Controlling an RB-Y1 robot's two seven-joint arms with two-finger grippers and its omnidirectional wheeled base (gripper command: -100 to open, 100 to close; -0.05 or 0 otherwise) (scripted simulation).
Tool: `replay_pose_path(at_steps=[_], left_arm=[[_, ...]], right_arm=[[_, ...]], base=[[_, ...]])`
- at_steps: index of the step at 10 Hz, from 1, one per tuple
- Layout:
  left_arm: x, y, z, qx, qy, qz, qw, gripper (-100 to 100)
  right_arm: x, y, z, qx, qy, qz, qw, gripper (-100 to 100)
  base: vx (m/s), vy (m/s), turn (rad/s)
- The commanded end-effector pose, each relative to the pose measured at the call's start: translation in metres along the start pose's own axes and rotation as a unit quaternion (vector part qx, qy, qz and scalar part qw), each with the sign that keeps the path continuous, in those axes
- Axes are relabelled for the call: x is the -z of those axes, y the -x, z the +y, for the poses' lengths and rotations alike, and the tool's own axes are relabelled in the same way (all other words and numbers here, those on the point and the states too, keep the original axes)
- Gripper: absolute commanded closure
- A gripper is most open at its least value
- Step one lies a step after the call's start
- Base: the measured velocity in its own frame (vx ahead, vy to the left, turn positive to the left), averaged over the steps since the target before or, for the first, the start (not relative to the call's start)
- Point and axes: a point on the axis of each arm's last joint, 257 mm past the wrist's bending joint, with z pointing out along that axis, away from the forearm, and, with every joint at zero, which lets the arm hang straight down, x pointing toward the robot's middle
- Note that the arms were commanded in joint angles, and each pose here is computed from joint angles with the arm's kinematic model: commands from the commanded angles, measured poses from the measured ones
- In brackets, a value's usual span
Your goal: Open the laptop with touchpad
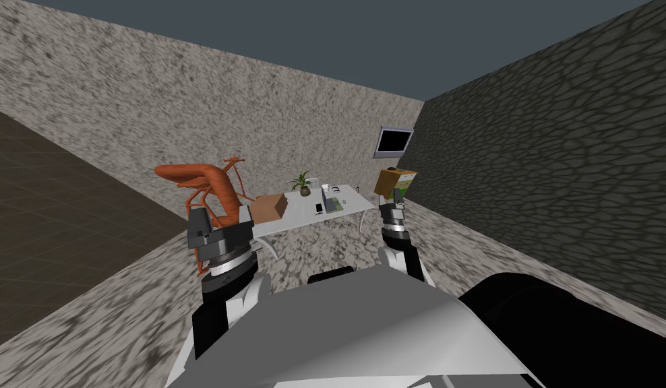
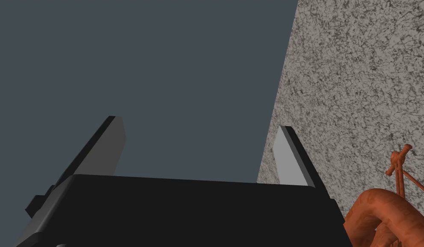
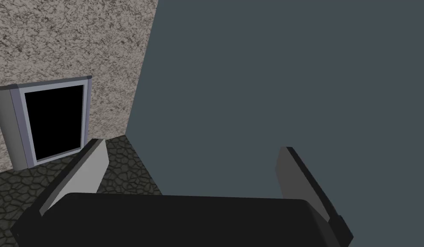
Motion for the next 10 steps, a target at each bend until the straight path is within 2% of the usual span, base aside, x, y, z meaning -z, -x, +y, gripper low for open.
replay_pose_path(at_steps=[1, 9, 10], left_arm=[[0.0, 0.0, 0.0, 0.0, 0.0, 0.0, 1.0, 0], [-0.0001, 0.0, -0.0001, 0.0, 0.0, 0.0, 1.0, 0], [-0.0001, 0.0, -0.0001, 0.0, 0.0, 0.0, 1.0, 0]], right_arm=[[0.0, 0.0, 0.0, 0.0, 0.0, 0.0, 1.0, 0], [0.0, 0.0, 0.0002, 0.0, 0.0, 0.0, 1.0, 0], [0.0004, -0.0032, -0.0016, 0.016, -0.001, 0.018, 0.9997, -100]], base=[[0.0, 0.0, 0.0], [0.0, 0.0, 0.0], [0.011, 0.012, 0.047]])
